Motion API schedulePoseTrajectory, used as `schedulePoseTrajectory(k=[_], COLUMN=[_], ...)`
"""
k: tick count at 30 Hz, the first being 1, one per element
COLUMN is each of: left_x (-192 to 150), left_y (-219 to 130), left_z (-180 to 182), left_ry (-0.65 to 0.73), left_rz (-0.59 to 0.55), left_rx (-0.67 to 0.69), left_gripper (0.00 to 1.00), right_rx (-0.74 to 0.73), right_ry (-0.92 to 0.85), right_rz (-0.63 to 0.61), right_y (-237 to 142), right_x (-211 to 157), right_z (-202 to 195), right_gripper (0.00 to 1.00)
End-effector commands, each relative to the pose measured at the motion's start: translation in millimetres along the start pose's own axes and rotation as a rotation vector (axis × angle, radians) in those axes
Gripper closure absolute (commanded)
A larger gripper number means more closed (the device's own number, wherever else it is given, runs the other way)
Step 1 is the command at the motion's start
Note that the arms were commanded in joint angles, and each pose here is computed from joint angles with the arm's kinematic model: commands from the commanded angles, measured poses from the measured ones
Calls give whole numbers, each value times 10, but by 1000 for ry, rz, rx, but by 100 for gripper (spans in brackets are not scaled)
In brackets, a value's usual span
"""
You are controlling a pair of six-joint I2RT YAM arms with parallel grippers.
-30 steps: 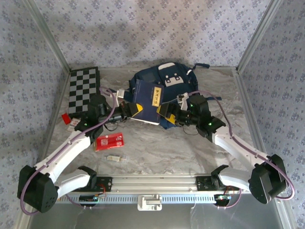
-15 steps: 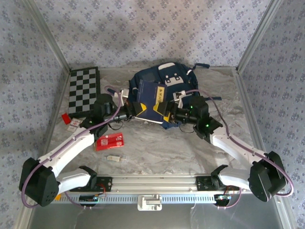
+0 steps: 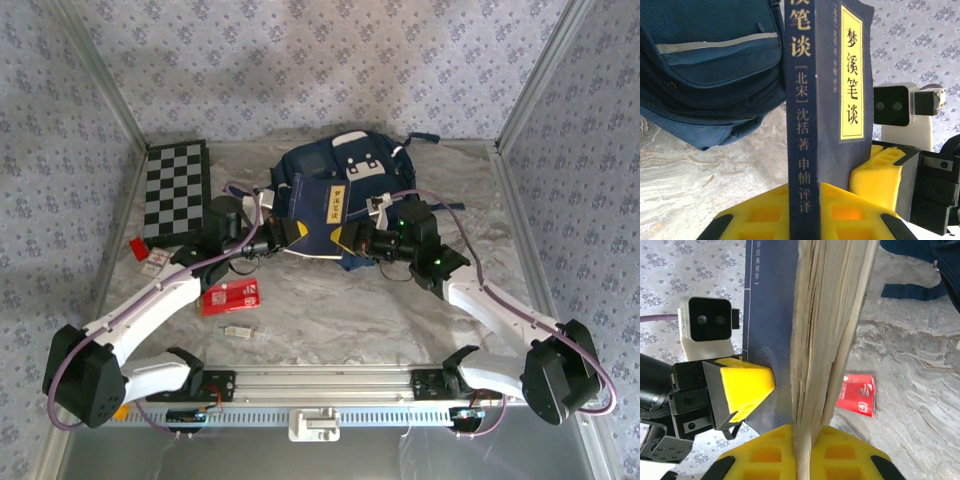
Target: Pack books, pencil case, and school supplies into a backpack
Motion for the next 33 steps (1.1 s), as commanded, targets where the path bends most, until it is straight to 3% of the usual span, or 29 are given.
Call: schedulePoseTrajectory(k=[1, 6, 9, 14, 22, 33], left_x=[55, 86, 139, 135, 218, 181], left_y=[-43, -136, -168, 82, 871, 1874], left_z=[-123, -7, 107, 252, 344, 543], left_ry=[95, 208, 325, 568, 960, 1216], left_rz=[-2, -12, -24, 73, 211, 370], left_rx=[20, 156, 258, 352, 482, 497], left_gripper=[95, 61, 50, 42, 37, 30], right_rx=[-25, -170, -283, -407, -579, -622], right_ry=[-63, -96, -87, -39, 54, 108], right_rz=[-39, -53, -58, -83, -115, -119], right_y=[-124, -358, -567, -951, -1434, -1539], right_x=[123, 86, 2, -190, -484, -532], right_z=[82, -104, -305, -554, -851, -942], right_gripper=[99, 100, 100, 100, 100, 100])
Point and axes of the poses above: each hand's point on the last joint's axis, 136 mm out from that joint toward the fingers, its own y axis out along the fingers, its own z axis along the line the jaws close on, x = y × z, the point moved 1 cm from there along -y, back along the fingers, and after that the axes turned 2 degrees about y, right-handed, at the moved point
